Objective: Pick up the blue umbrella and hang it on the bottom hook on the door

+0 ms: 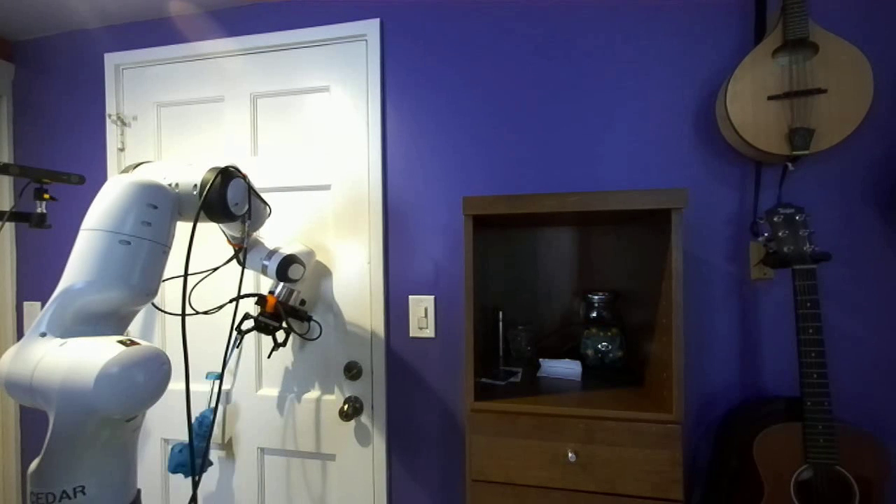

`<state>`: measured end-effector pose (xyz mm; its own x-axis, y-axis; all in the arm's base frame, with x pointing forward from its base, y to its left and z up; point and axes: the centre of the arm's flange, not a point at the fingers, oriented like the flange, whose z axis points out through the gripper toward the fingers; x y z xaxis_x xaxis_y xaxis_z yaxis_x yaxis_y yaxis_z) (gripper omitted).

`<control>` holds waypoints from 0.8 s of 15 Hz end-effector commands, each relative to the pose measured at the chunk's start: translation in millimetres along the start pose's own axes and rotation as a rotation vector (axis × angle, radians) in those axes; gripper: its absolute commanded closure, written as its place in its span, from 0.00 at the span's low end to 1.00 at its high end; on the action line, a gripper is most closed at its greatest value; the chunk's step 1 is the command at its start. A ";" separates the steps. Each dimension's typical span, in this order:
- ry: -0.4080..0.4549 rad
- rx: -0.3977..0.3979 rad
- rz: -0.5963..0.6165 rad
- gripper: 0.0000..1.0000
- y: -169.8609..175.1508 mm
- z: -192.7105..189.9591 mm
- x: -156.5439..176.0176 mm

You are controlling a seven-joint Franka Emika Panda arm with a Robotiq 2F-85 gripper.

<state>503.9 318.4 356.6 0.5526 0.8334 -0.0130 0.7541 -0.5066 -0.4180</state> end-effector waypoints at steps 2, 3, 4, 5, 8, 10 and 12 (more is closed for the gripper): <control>-0.010 -0.002 0.027 0.00 0.1 -12.6 5.6; -0.008 -0.009 0.030 0.00 -2.4 -16.2 4.0; -0.002 -0.016 0.031 0.00 -5.1 -20.1 2.6; 0.009 -0.038 0.027 0.00 -9.5 -26.8 0.0; 0.077 -0.082 0.001 0.00 -26.3 -52.5 -6.5; 0.125 -0.132 -0.007 0.00 -39.9 -73.1 -9.4; 0.158 -0.175 -0.010 0.00 -54.5 -93.1 -12.3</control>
<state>502.8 317.6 429.7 0.5700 0.8156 0.0994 0.7934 -0.5149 -0.3245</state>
